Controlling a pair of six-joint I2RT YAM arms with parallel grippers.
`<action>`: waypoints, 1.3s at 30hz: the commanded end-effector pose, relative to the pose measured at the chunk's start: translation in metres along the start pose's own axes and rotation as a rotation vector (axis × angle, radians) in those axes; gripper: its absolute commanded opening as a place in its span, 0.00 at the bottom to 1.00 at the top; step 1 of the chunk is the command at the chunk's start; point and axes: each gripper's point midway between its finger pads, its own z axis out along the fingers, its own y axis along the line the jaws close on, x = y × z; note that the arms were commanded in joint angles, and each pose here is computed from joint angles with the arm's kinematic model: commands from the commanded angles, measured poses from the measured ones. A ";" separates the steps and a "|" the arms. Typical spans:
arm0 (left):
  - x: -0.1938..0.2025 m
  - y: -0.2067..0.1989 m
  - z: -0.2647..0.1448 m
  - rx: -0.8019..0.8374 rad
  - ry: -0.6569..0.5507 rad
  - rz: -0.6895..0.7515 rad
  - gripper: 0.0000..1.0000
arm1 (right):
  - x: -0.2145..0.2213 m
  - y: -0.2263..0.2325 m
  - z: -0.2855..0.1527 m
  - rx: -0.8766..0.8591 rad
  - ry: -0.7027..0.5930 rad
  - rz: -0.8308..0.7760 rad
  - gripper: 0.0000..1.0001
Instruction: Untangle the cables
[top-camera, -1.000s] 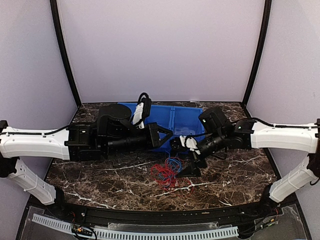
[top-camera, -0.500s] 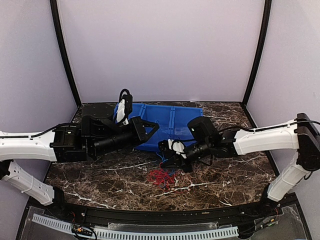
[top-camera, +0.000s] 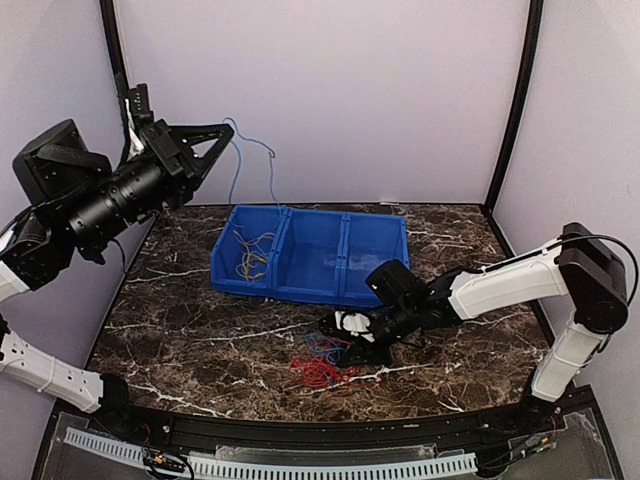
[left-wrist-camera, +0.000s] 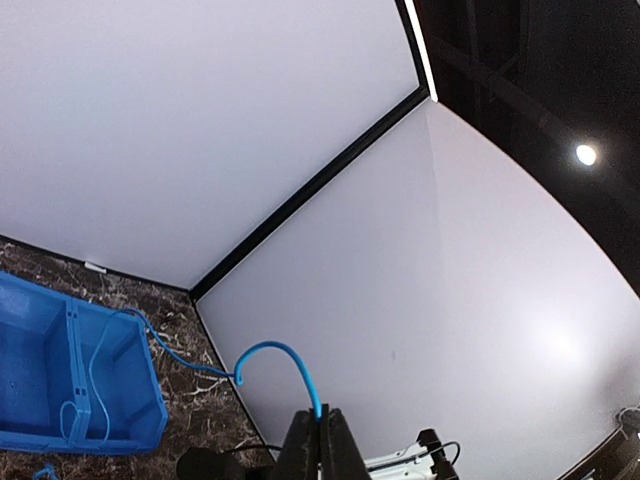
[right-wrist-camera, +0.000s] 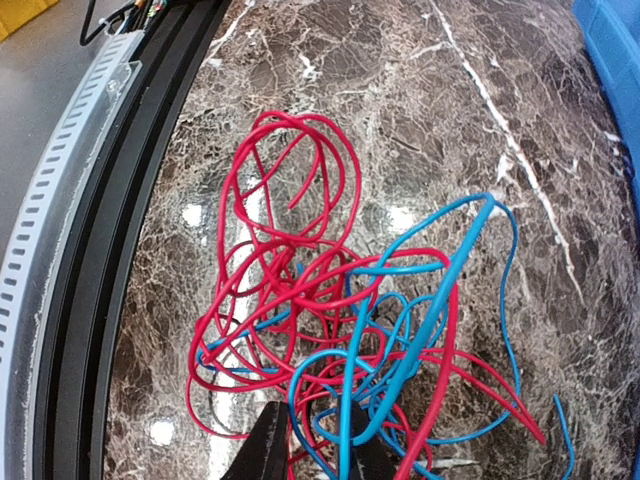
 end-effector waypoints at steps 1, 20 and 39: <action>-0.016 0.002 -0.011 -0.040 -0.021 0.072 0.00 | 0.003 -0.003 0.000 -0.002 0.018 0.005 0.17; -0.020 0.054 0.002 -0.306 0.062 0.360 0.00 | -0.034 -0.031 -0.117 0.261 0.013 -0.068 0.77; -0.006 0.130 0.118 -0.353 0.215 0.401 0.00 | 0.032 -0.071 -0.275 0.760 -0.282 0.185 0.90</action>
